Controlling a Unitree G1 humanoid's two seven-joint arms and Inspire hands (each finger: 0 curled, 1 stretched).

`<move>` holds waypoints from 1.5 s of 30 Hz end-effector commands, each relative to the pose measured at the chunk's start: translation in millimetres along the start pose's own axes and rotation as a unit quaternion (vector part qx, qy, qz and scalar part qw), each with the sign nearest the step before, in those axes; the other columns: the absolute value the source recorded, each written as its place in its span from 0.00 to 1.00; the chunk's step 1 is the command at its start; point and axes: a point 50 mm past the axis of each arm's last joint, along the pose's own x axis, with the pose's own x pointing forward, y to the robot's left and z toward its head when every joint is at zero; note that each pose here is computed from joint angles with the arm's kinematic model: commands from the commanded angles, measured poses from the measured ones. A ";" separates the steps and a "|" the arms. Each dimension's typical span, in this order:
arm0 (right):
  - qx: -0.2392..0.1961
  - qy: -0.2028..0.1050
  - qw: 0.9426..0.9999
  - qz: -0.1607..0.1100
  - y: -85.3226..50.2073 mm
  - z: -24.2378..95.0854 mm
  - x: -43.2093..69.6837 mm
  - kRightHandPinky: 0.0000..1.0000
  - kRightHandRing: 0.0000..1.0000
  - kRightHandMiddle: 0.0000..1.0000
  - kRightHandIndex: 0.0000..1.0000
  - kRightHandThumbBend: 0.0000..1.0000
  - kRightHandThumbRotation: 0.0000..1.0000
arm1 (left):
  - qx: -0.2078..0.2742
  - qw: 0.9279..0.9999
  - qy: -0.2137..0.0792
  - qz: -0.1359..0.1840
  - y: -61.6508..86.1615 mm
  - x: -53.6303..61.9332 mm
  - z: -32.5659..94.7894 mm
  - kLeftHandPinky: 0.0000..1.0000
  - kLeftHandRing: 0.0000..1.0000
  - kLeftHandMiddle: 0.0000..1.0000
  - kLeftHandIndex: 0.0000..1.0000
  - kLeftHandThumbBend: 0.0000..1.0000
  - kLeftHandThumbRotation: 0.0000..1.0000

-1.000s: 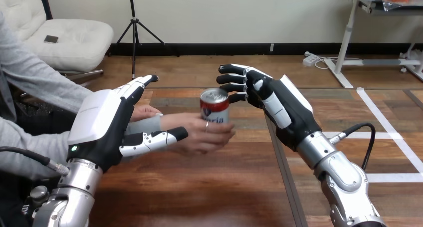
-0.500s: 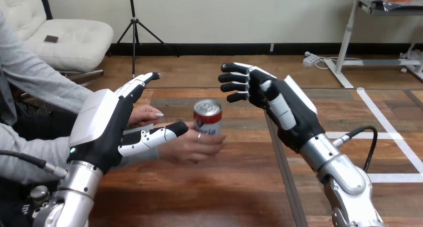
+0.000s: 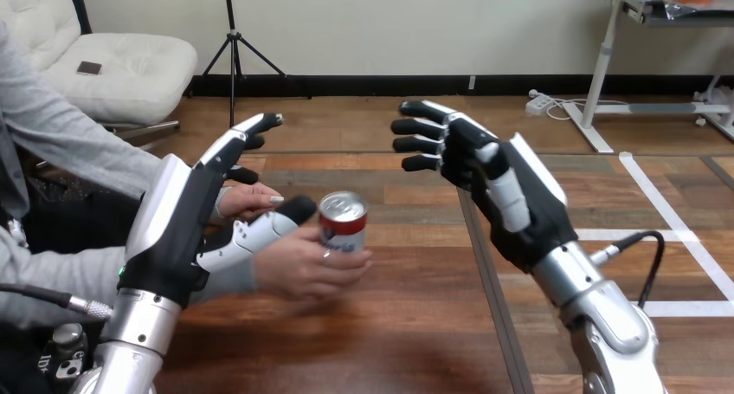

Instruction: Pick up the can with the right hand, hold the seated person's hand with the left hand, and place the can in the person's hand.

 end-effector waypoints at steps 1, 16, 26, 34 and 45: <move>-0.004 -0.046 0.999 -0.019 -8.6 17.5 2.1 0.77 0.82 0.83 0.87 1.00 1.00 | -0.052 0.998 -0.019 0.029 4.1 1.9 7.0 0.66 0.85 0.87 0.85 0.92 0.91; 0.013 -0.063 0.997 -0.050 -7.7 17.6 -18.3 0.80 0.83 0.84 0.87 1.00 1.00 | -0.159 0.986 -0.025 0.051 -4.1 -18.3 9.9 0.71 0.87 0.88 0.86 0.84 0.94; 0.036 -0.066 0.995 -0.069 -5.7 15.7 -33.5 0.85 0.85 0.86 0.87 1.00 1.00 | -0.217 0.973 -0.028 0.076 -11.7 -35.3 11.2 0.72 0.85 0.86 0.84 0.83 0.93; 0.046 -0.057 0.993 -0.089 -3.2 11.6 -45.1 0.86 0.86 0.86 0.87 1.00 1.00 | -0.232 0.969 -0.018 0.083 -15.0 -45.9 11.8 0.72 0.85 0.86 0.84 0.83 0.95; 0.061 -0.050 0.992 -0.102 3.4 4.1 -56.2 0.86 0.86 0.87 0.88 1.00 1.00 | -0.234 0.969 -0.005 0.080 -15.8 -53.2 7.4 0.71 0.84 0.85 0.83 0.75 0.93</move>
